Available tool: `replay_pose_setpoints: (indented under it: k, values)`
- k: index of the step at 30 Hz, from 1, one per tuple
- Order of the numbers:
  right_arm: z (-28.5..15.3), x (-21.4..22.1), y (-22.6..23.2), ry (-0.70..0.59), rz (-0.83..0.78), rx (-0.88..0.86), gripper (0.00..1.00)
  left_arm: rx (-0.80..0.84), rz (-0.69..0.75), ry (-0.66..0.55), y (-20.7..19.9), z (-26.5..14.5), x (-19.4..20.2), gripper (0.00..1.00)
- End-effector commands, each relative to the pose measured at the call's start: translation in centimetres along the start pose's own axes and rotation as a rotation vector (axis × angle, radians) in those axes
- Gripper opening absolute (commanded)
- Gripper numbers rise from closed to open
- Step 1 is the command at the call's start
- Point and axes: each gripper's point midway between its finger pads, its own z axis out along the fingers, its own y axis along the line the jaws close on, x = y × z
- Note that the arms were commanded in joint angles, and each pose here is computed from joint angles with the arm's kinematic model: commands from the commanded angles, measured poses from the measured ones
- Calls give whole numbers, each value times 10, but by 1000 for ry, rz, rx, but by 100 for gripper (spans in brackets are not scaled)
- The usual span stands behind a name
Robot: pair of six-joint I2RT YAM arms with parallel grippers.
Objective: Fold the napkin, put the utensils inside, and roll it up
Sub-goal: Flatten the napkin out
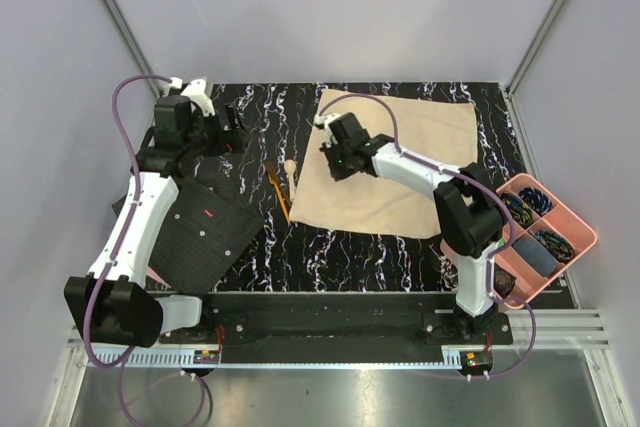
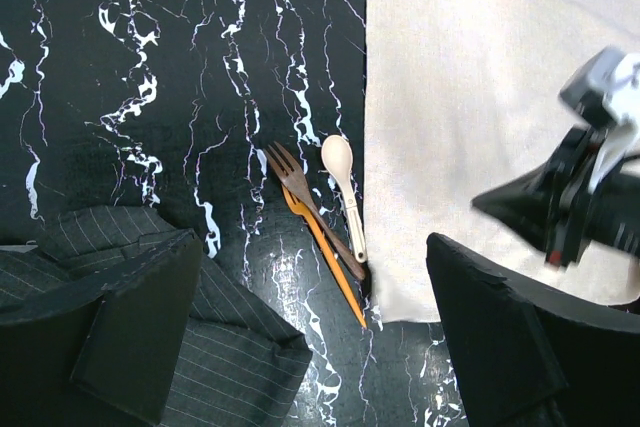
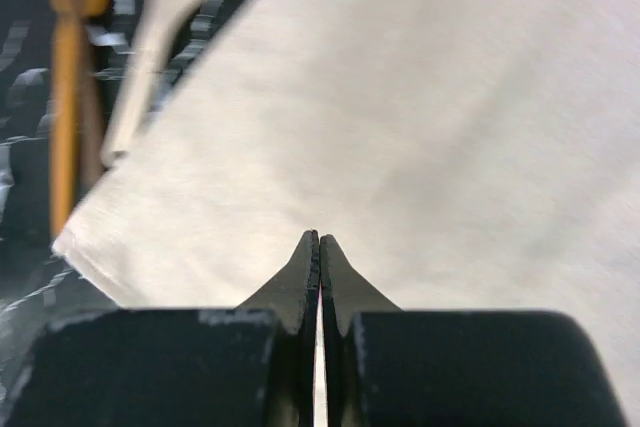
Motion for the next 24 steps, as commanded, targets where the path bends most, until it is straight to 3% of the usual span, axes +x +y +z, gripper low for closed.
replay_pose_setpoints:
  k: [1, 8, 16, 19, 24]
  values:
    - [-10, -10, -28, -47, 12, 56, 0, -5, 21, -50, 0, -8, -13, 97]
    - [-12, -3, -39, -29, 39, 72, 2, 1, 17, -40, 0, -6, -10, 97]
    - [-17, 56, -81, 96, 234, 131, 48, 35, 1, -17, -5, -2, -6, 97]
    - [-11, 59, -87, 108, 271, 128, 65, 39, 1, -13, -5, 0, -5, 96]
    - [16, 58, -83, 138, 295, 80, 74, 28, 3, -14, -3, 0, -5, 97]
